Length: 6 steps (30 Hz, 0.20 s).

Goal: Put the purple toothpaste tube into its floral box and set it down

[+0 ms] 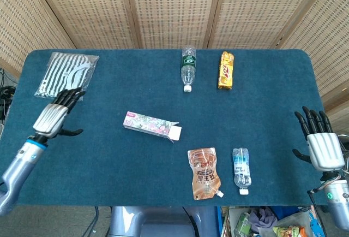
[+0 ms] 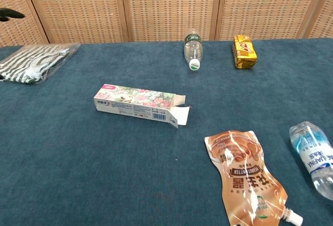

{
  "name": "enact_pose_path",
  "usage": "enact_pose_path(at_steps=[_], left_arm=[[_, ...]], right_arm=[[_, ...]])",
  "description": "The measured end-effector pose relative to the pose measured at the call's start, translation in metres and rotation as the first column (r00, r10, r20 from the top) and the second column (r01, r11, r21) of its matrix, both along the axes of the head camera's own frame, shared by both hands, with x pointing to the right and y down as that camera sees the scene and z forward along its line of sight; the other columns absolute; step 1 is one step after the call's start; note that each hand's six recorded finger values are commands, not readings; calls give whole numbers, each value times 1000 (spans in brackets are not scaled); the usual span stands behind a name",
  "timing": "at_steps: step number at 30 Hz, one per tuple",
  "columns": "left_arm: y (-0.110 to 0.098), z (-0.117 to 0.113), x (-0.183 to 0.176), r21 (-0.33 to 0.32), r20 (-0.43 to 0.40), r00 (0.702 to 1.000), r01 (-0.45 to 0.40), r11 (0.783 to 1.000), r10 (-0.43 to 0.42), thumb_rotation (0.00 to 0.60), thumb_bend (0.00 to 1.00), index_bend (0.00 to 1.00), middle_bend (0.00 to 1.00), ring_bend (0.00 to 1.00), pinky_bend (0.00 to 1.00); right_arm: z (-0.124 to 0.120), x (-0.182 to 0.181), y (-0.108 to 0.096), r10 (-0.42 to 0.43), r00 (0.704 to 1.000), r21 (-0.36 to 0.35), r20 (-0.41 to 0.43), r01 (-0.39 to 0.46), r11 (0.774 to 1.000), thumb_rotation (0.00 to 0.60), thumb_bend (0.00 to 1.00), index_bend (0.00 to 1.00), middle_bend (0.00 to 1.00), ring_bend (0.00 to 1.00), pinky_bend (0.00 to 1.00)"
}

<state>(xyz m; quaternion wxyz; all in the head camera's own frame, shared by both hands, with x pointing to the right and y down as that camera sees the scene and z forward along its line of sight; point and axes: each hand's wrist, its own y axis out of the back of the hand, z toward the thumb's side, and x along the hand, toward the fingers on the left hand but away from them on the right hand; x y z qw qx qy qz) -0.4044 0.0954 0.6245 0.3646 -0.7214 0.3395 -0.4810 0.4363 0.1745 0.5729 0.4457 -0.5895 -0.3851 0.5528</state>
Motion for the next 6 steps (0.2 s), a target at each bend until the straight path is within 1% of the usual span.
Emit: enact_pose_path(at_steps=[2,6], left_arm=[[18,-13,-17,19,55,998,42,999,-43,600,166,0,0,0,0],[54,-35,-41,27,122,983,134,991,-136,600,164,0,0,0,0]], right_arm=[[-1,-2,8,4,1000,-1,14,-4,1000,600,0,0,0,0,0],[-6,-6,23,12,999,9,33,-12,1000,600,0,0,0,0,0]])
